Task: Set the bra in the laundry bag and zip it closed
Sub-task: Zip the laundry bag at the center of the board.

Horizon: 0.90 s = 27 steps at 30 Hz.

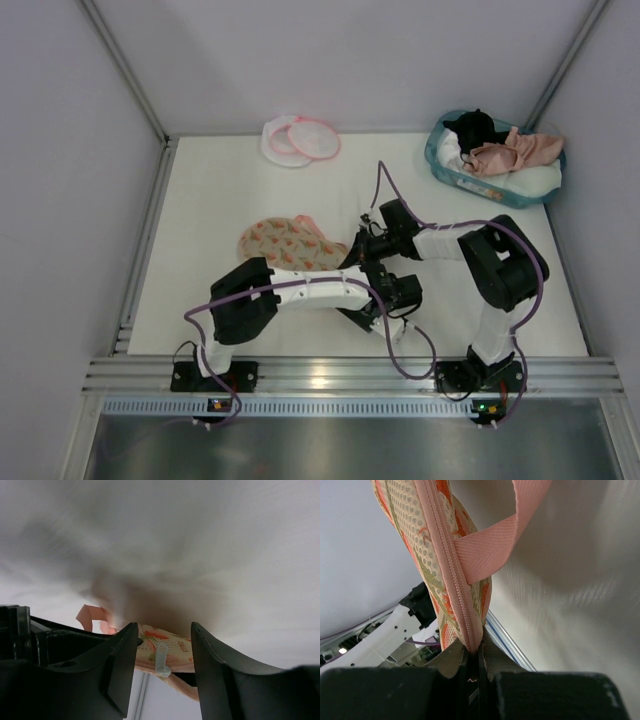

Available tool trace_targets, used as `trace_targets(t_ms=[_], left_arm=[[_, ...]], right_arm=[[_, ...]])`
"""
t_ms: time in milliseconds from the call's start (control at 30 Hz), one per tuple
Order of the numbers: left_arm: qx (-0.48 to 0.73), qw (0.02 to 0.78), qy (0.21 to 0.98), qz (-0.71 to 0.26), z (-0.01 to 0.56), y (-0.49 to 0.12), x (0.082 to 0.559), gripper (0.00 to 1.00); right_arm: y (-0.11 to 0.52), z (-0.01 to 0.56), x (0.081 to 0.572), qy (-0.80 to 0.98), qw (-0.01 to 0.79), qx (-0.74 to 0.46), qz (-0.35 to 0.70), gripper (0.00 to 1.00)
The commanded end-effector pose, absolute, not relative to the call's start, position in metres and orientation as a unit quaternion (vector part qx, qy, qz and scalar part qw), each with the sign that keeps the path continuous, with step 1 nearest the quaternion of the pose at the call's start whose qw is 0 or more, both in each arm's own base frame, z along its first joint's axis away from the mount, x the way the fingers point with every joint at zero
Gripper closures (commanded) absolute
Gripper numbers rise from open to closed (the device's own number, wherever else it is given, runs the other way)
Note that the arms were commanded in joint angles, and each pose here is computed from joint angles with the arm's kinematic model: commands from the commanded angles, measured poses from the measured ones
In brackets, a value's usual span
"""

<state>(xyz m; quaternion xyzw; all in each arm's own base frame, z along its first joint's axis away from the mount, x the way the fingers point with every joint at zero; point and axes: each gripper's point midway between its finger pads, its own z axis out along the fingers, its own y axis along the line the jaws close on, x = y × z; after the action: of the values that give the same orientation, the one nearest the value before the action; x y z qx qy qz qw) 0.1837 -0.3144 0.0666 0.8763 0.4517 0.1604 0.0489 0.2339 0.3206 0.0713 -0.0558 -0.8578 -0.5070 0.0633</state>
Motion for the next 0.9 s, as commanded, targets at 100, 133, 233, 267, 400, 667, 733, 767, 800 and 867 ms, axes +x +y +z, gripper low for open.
trace_targets(t_ms=[100, 133, 233, 267, 400, 667, 733, 767, 800, 867], left_arm=[[0.855, 0.045, 0.474, 0.208, 0.069, -0.309, 0.205, 0.50], [0.852, 0.050, 0.477, 0.210, 0.070, -0.311, 0.207, 0.50], [0.848, 0.050, 0.484, 0.209, 0.070, -0.311, 0.211, 0.56], [0.847, 0.049, 0.486, 0.208, 0.069, -0.310, 0.211, 0.61], [0.848, 0.047, 0.489, 0.197, 0.071, -0.306, 0.206, 0.88], [0.848, 0.054, 0.505, 0.152, 0.077, -0.301, 0.188, 1.00], [0.849, 0.056, 0.510, 0.127, 0.078, -0.300, 0.178, 1.00], [0.849, 0.054, 0.512, 0.117, 0.077, -0.299, 0.174, 1.00], [0.849, 0.053, 0.514, 0.109, 0.077, -0.299, 0.168, 1.00], [0.852, 0.044, 0.514, 0.087, 0.073, -0.293, 0.154, 1.00]], right_arm=[[0.325, 0.097, 0.242, -0.848, 0.029, -0.030, -0.529, 1.00], [0.324, 0.097, 0.242, -0.847, 0.028, -0.029, -0.529, 1.00], [0.325, 0.097, 0.242, -0.848, 0.028, -0.028, -0.529, 1.00], [0.325, 0.099, 0.242, -0.847, 0.027, -0.024, -0.530, 1.00], [0.325, 0.100, 0.245, -0.847, 0.023, -0.019, -0.530, 1.00], [0.320, 0.100, 0.257, -0.848, 0.009, -0.018, -0.530, 1.00], [0.318, 0.100, 0.261, -0.847, 0.006, -0.021, -0.531, 1.00], [0.315, 0.100, 0.265, -0.847, 0.003, -0.024, -0.531, 1.00], [0.314, 0.100, 0.267, -0.847, 0.001, -0.024, -0.532, 1.00], [0.311, 0.100, 0.271, -0.845, 0.000, -0.026, -0.534, 1.00]])
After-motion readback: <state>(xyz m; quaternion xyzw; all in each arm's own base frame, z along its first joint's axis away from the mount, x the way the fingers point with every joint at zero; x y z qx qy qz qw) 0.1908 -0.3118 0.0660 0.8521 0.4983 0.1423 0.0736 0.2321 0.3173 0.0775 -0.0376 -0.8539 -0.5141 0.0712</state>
